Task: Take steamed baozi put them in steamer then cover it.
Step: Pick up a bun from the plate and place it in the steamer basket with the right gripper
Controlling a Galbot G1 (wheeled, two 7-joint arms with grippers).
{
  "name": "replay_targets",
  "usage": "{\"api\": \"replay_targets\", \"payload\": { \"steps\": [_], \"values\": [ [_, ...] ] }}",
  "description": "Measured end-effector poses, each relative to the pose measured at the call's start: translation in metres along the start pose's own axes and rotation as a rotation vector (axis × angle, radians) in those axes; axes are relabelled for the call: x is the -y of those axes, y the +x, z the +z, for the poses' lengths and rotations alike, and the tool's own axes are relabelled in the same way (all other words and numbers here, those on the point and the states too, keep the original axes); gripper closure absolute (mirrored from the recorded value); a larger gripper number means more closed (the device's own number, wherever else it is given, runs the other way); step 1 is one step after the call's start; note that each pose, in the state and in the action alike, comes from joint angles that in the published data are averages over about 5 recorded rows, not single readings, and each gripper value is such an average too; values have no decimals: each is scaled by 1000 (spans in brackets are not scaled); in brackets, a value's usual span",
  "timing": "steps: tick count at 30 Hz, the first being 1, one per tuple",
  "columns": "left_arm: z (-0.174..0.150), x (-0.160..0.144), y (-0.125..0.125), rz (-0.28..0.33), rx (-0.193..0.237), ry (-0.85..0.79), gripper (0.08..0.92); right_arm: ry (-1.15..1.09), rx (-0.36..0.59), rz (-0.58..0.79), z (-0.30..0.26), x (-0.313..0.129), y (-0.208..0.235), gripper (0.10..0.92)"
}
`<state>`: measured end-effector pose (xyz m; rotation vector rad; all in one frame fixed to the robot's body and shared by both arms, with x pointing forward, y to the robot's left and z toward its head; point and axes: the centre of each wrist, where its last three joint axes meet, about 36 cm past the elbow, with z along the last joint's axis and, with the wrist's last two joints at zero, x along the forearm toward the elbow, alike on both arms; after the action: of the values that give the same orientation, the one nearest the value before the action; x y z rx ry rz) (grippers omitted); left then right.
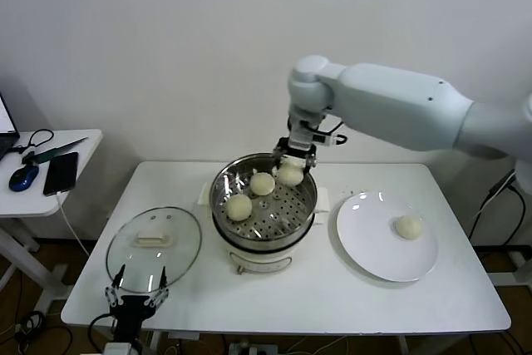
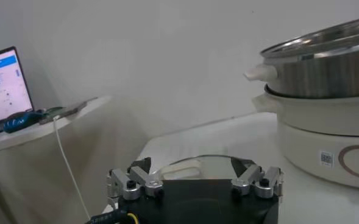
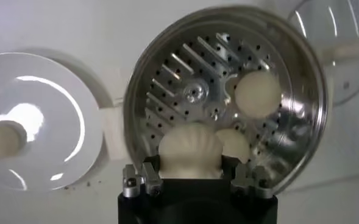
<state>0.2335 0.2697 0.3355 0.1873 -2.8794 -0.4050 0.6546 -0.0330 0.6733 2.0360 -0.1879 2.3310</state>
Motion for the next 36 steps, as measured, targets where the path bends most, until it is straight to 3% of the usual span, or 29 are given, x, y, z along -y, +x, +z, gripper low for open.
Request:
{"api": "replay_targets", "payload": {
  "steps": [9, 20, 23, 28, 36],
  "values": [
    [7, -4, 4, 1, -11, 0, 177, 109, 58, -37, -27, 32, -42, 352],
    [10, -6, 5, -2, -17, 7, 177, 132, 99, -54, -36, 38, -70, 352],
    [11, -6, 4, -3, -18, 8, 177, 129, 104, -57, -37, 38, -75, 330],
    [12, -5, 3, -3, -19, 9, 177, 133, 103, -55, -36, 40, -76, 222],
    [12, -5, 3, -1, -19, 8, 177, 127, 90, -38, -30, 34, -59, 200]
  ]
}}
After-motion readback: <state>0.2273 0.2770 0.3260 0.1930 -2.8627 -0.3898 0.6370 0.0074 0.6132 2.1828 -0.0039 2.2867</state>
